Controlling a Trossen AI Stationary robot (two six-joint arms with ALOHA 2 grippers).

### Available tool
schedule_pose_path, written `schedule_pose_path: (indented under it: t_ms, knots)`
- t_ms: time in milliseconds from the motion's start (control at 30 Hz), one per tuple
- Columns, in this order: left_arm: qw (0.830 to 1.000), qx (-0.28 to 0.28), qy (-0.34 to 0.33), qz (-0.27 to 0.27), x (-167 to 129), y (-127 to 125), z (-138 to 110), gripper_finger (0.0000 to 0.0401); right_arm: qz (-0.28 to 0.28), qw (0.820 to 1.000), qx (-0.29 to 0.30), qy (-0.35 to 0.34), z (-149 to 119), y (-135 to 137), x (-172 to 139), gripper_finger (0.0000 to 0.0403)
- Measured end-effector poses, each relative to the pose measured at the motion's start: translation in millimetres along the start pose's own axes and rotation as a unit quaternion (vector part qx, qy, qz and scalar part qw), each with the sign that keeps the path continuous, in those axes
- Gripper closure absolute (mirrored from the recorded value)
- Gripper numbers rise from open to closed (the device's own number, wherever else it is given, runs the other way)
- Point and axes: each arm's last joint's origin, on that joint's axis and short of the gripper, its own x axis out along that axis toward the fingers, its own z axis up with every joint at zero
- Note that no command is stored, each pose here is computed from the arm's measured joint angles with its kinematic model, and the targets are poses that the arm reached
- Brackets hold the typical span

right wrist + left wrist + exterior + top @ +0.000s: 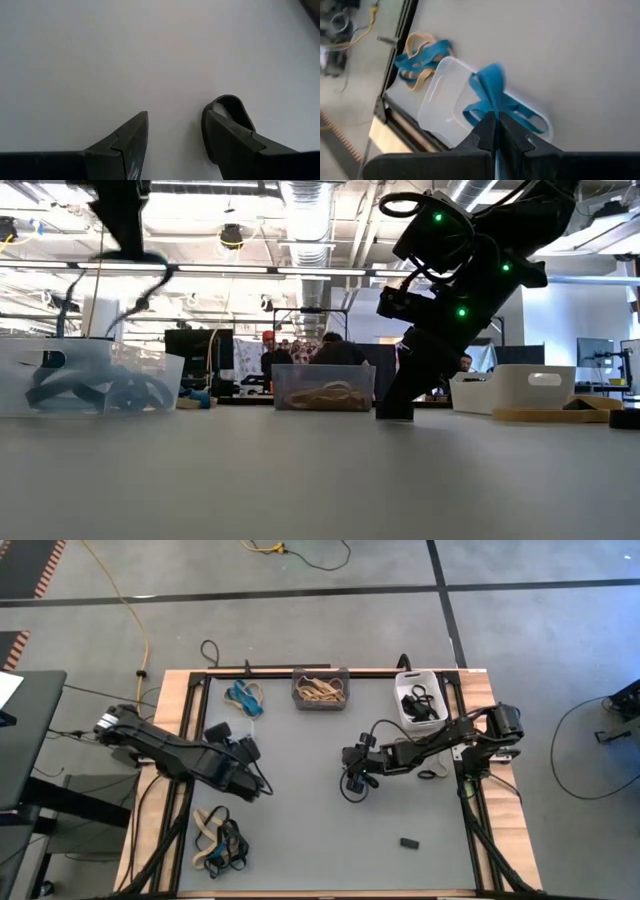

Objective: Sort rubber bands into baskets
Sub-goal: Put the blue rubber band into the transparent bin

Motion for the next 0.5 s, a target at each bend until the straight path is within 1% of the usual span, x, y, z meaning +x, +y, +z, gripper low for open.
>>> schedule_pose_path:
  t_ms: [133, 300, 500]
  knots:
    - [0.999, -0.004, 0.031, 0.031, 21.3, 0.0, -7.7, 0.0401, 0.0, 1.0, 0.003, 0.002, -0.3, -0.1, 0.0, 0.0177]
    - [0.997, -0.006, 0.058, 0.047, 51.8, -4.8, -16.5, 0.0401, 0.0, 1.0, 0.003, 0.002, -0.3, -0.1, 0.0, 0.0177]
    - [0.998, -0.011, 0.062, 0.024, 80.8, -11.8, -19.5, 0.0401, 0.0, 1.0, 0.004, 0.002, -0.3, -0.2, 0.0, 0.0177]
